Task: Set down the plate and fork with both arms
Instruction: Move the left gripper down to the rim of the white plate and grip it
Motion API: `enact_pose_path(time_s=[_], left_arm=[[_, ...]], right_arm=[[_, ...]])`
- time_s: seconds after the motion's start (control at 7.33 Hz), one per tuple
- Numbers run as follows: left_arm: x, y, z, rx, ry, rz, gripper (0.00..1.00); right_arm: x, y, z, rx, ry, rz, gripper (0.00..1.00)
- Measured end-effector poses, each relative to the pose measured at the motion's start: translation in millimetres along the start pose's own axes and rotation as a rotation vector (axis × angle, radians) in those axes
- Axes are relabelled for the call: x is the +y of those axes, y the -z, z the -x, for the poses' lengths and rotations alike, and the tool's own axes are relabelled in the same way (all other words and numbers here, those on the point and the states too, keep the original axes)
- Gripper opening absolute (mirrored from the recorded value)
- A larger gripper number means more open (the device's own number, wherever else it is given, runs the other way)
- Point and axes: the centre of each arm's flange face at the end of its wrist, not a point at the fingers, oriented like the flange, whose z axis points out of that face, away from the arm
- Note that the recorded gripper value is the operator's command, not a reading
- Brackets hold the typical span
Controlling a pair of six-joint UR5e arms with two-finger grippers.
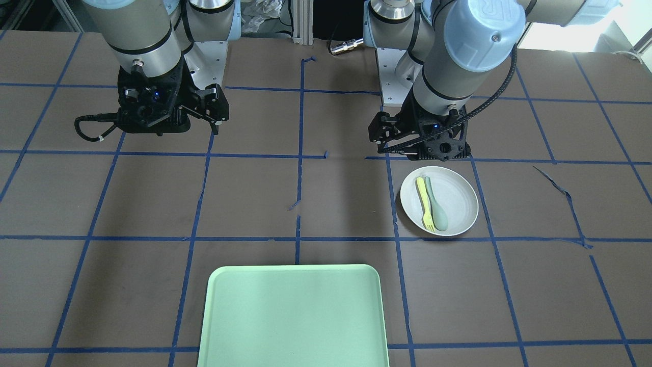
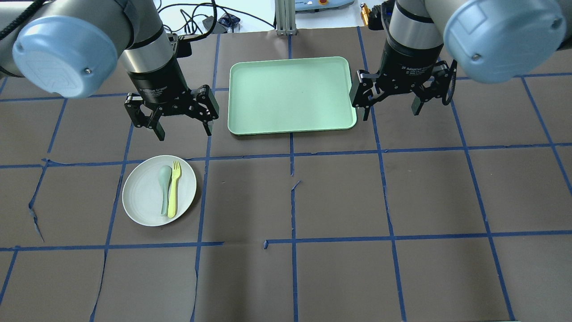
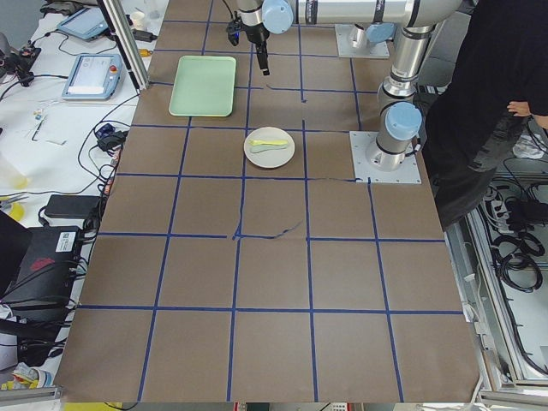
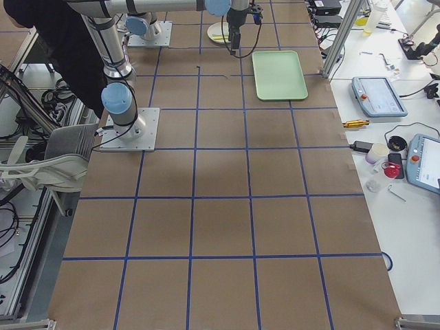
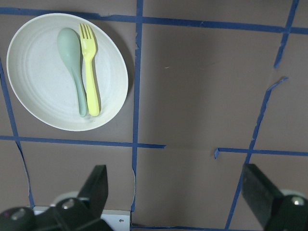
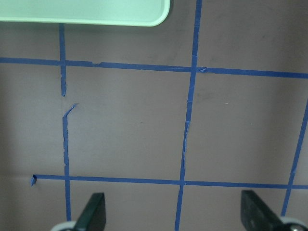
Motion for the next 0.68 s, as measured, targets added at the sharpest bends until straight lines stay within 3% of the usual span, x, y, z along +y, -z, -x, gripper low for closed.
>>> enact_pose_path(time_s=[0.41,0.68], left_arm=[[-4,1,4,0.005,-0.001,-0.028,1.00],[-24,-13,52,0.026,0.078,-0.055,1.00]], right_arm=[[-2,-4,-2,0.003,-0.002,0.007,1.00],[-7,-9,-2,-0.005,-0.004,0.013,1.00]])
